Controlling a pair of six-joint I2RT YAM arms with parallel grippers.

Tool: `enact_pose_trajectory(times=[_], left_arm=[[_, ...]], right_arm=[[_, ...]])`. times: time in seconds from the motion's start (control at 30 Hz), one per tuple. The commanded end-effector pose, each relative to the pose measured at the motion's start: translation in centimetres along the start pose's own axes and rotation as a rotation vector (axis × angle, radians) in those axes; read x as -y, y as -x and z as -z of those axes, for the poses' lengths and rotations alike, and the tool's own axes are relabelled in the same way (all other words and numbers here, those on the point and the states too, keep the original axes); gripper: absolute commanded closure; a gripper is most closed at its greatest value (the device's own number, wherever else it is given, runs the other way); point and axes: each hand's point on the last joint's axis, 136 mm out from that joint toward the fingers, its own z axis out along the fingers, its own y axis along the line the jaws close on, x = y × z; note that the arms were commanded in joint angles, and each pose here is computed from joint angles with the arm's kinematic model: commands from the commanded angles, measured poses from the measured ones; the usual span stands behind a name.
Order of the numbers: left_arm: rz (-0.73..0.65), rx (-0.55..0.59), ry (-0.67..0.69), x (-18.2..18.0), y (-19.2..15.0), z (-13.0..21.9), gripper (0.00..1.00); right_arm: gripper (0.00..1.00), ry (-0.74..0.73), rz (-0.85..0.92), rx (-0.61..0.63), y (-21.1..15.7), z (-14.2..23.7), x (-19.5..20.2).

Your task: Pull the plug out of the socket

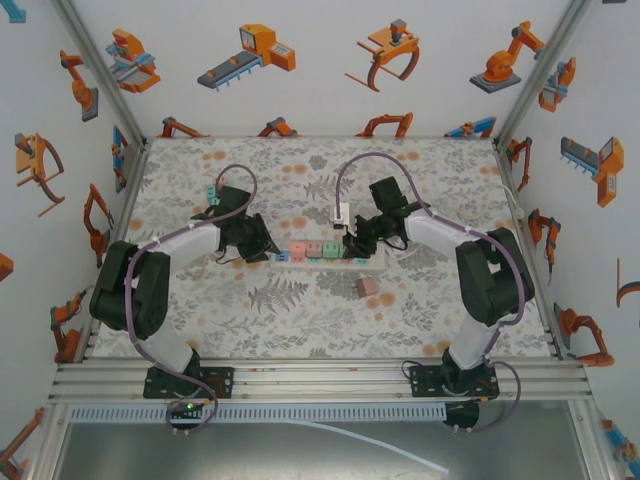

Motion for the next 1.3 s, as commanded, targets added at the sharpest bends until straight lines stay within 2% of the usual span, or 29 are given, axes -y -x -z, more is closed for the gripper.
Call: enact_pose_trajectory(times=[0.0,0.17,0.57,1.03,1.27], left_arm=[[-0.001,-0.040,0.006,-0.4,-1.0,-0.7,0.61],[-0.048,-0.069,0.060,-0.6,-1.8,-1.3,0.64],[-0.030,-0.046,0.186,-2.8,-2.2,-2.0,0.69],[-0.027,-0.021,0.249,-3.7,-2.1,-1.7,0.66],[-0.047,-0.011,0.261,-3.5,-2.0,-1.6,0.65]], right_arm=[[0.68,0.015,0.021,0.048,1.5,0.2,-0.3],[0.76,0.033,0.016,0.082,2.3,0.2,-0.4],[0.96,-0.017,0.043,0.142,5.1,1.9,0.4],[0.98,-0.046,0.075,0.205,7.6,3.5,0.6],[1.00,-0.072,0.050,0.185,6.9,3.3,1.2]])
